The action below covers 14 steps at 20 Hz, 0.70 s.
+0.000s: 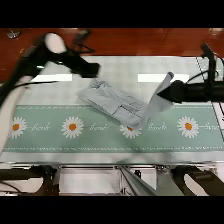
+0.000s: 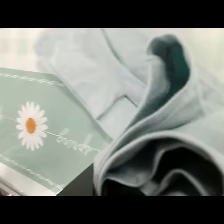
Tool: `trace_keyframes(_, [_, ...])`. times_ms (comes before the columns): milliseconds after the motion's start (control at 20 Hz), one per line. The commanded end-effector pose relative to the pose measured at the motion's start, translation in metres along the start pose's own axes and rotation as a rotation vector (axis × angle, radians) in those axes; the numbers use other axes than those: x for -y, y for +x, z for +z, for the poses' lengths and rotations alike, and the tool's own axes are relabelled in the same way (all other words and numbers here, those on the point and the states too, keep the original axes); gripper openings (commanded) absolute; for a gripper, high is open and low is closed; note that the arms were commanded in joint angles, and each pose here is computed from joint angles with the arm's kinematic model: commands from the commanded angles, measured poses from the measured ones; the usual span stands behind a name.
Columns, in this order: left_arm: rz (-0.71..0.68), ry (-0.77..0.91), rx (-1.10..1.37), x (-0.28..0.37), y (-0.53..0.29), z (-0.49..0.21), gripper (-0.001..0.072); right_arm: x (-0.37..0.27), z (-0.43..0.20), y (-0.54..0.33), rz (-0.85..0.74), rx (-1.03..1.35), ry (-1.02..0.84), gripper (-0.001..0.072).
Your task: Fold the shirts.
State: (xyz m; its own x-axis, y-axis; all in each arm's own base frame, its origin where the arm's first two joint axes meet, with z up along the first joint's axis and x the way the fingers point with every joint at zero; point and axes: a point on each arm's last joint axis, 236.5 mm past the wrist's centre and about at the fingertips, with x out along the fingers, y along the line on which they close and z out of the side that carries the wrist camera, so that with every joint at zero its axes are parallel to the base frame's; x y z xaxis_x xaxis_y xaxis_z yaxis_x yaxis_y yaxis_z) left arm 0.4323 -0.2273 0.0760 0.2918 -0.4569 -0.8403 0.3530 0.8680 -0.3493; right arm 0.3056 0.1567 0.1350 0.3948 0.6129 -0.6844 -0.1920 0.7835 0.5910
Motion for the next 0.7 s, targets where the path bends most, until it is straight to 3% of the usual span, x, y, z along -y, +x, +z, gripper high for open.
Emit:
trace_keyframes(0, [0.224, -0.066, 0.199, -0.084, -0.122, -0.018, 0.0022, -0.043, 0.034, 0.047, 0.075, -0.018, -0.087, 0.0024])
trace_keyframes(150, [0.241, -0.137, 0.324, -0.086, -0.158, -0.078, 0.0023, -0.073, 0.050, 0.115, 0.115, -0.119, -0.147, 0.0024])
trace_keyframes(350, [0.080, -0.230, 0.319, -0.052, -0.121, -0.163, 0.0023, -0.085, 0.058, 0.221, 0.132, -0.226, -0.115, 0.0024])
trace_keyframes(550, [-0.041, -0.374, 0.314, -0.046, -0.071, -0.204, 0.0023, -0.107, 0.047, 0.304, 0.198, -0.295, -0.039, 0.0024])
trace_keyframes(600, [-0.040, -0.399, 0.302, -0.050, -0.061, -0.211, 0.0023, -0.111, 0.043, 0.319, 0.215, -0.304, -0.019, 0.0087])
trace_keyframes(650, [-0.033, -0.414, 0.291, -0.055, -0.053, -0.216, 0.0023, -0.117, 0.042, 0.328, 0.250, -0.300, 0.019, 0.0522])
